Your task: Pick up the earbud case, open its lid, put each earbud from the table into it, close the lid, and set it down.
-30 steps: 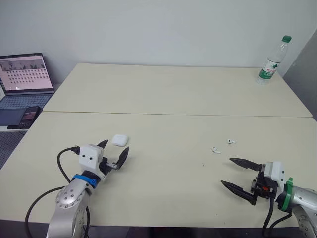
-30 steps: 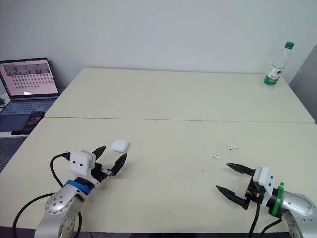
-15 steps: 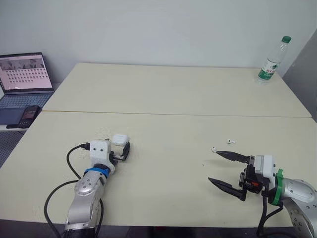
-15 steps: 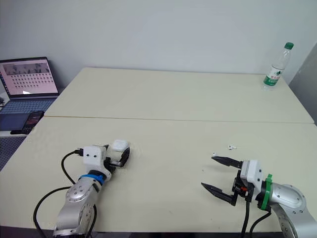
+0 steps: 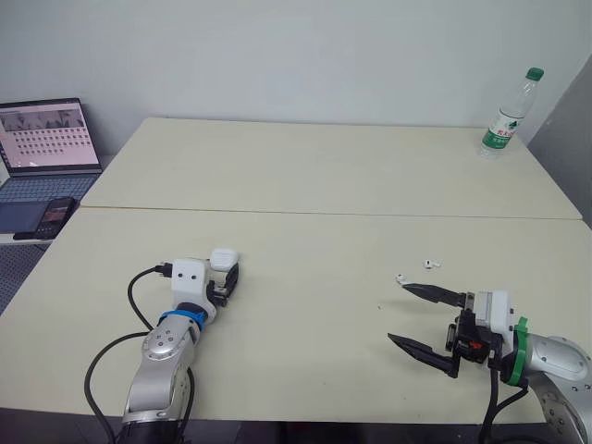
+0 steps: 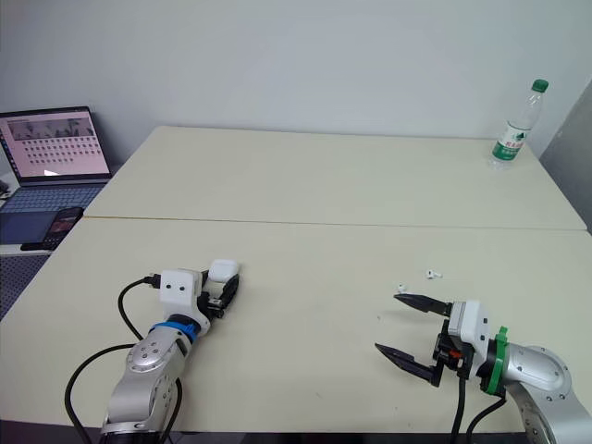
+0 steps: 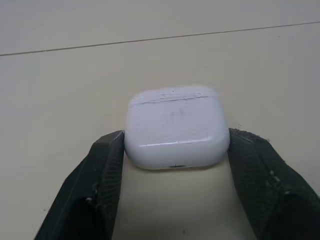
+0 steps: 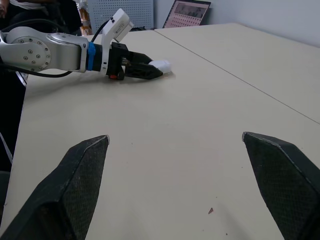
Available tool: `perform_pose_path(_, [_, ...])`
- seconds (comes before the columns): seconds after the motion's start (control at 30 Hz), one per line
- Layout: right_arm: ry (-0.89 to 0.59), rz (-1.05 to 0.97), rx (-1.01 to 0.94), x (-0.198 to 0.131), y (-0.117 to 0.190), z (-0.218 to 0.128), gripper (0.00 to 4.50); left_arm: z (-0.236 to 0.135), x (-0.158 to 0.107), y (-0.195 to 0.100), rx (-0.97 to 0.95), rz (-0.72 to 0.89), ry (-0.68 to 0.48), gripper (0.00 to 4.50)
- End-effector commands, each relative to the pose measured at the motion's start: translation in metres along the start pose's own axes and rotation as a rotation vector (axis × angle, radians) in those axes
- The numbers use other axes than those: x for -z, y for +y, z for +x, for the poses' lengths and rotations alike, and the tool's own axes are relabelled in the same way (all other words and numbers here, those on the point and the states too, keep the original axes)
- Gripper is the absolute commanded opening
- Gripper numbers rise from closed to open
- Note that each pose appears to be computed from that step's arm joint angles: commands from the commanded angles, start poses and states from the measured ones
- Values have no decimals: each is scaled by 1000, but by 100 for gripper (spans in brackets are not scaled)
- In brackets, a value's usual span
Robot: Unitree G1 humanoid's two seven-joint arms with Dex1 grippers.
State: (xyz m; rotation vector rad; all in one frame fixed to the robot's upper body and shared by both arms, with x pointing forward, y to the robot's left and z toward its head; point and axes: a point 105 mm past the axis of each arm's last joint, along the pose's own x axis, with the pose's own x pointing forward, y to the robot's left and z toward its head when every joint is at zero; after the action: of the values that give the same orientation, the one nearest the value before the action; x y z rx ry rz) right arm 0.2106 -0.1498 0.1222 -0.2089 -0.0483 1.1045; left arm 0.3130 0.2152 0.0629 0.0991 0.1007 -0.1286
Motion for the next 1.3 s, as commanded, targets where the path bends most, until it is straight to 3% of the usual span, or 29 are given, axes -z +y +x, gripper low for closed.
perform_pose_path(0.03, [-37, -36, -2, -11, -1, 1, 450, 1, -2, 2, -12, -16, -3, 276])
perform_pose_path(0.43, [-84, -42, 41, -25, -13, 7, 450, 23, -74, -7, 68, 48, -232, 276])
perform_pose_path(0.73, [-74, -52, 60, -26, -14, 7, 450, 21, -58, -2, 46, 46, -183, 276])
perform_pose_path(0.97, [-60, -49, 64, -23, -13, 5, 450, 9, -50, -6, -30, -64, -169, 276])
perform_pose_path(1.07, [-62, -46, 58, -23, -12, 6, 450, 7, -48, -14, -52, -106, -156, 334])
perform_pose_path(1.17, [-62, -45, 50, -24, -12, 7, 450, 7, -44, -13, -120, -122, -135, 433])
perform_pose_path(1.3, [-59, -50, 43, -25, -13, 8, 450, 11, -34, -1, -253, -183, -64, 448])
